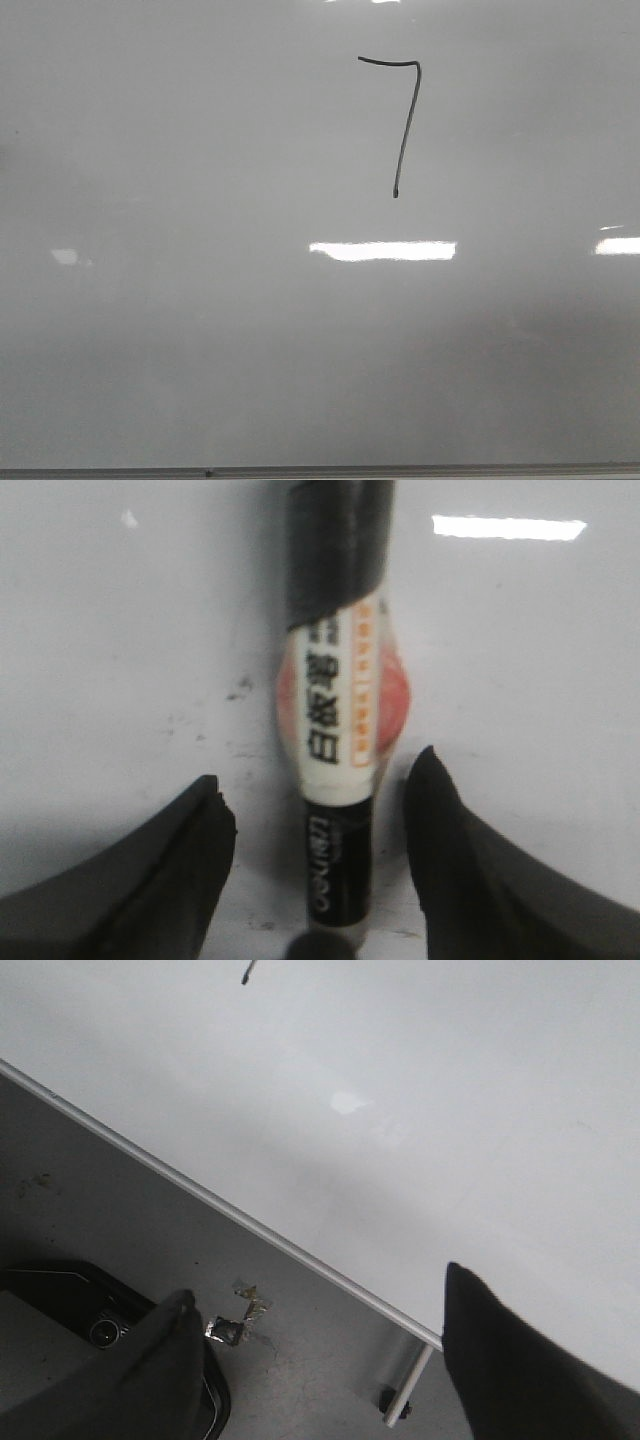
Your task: Write number 7 on whiteboard
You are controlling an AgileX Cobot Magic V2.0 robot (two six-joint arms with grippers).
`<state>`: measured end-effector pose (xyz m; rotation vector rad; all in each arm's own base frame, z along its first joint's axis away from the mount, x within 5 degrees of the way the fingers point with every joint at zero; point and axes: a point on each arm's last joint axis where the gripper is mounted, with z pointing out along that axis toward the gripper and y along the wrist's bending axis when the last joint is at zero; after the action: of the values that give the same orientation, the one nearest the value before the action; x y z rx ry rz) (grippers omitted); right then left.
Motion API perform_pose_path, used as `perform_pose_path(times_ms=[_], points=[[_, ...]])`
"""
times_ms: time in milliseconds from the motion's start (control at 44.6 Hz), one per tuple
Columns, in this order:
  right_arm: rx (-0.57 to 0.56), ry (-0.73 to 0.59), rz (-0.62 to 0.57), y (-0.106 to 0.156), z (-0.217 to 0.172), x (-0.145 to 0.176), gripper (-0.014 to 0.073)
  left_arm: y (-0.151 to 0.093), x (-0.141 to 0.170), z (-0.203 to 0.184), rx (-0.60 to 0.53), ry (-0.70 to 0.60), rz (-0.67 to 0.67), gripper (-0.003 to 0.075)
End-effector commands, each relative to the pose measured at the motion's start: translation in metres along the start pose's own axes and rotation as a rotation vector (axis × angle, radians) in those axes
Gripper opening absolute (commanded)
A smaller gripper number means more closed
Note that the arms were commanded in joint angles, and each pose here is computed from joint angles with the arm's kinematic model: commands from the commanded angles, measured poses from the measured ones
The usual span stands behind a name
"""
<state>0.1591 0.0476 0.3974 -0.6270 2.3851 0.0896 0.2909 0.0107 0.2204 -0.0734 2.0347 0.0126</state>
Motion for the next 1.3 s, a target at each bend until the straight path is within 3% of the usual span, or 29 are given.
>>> perform_pose_path(times_ms=[0, 246, 426, 695, 1008, 1120, 1188, 1277], points=[[0.081, -0.087, 0.057, -0.005, -0.026, -0.001, 0.0530, -0.004, -0.036, -0.018, 0.016, -0.102, 0.018, 0.0421], [0.129, -0.230, 0.140, 0.003, -0.068, 0.027, 0.0530, -0.010, -0.086, -0.092, 0.043, 0.042, 0.028, 0.0420], [0.142, -0.309, 0.153, 0.010, -0.079, 0.053, 0.0530, -0.027, -0.101, -0.155, 0.131, 0.032, 0.061, 0.0420], [0.158, -0.318, 0.193, 0.015, -0.067, 0.088, 0.0530, -0.043, -0.078, -0.224, 0.302, 0.090, 0.166, 0.0420], [0.182, -0.344, 0.186, 0.021, -0.061, 0.121, 0.0522, -0.028, -0.036, -0.250, 0.301, 0.125, 0.181, 0.0420], [0.185, -0.360, 0.186, 0.022, -0.063, 0.125, 0.0417, -0.024, -0.024, -0.248, 0.272, 0.130, 0.195, 0.0419], [0.185, -0.360, 0.186, 0.022, -0.063, 0.125, 0.0295, -0.023, -0.022, -0.246, 0.257, 0.132, 0.184, 0.0404], [0.185, -0.360, 0.186, 0.022, -0.063, 0.125, 0.0133, -0.022, -0.022, -0.246, 0.239, 0.129, 0.171, 0.0328]])
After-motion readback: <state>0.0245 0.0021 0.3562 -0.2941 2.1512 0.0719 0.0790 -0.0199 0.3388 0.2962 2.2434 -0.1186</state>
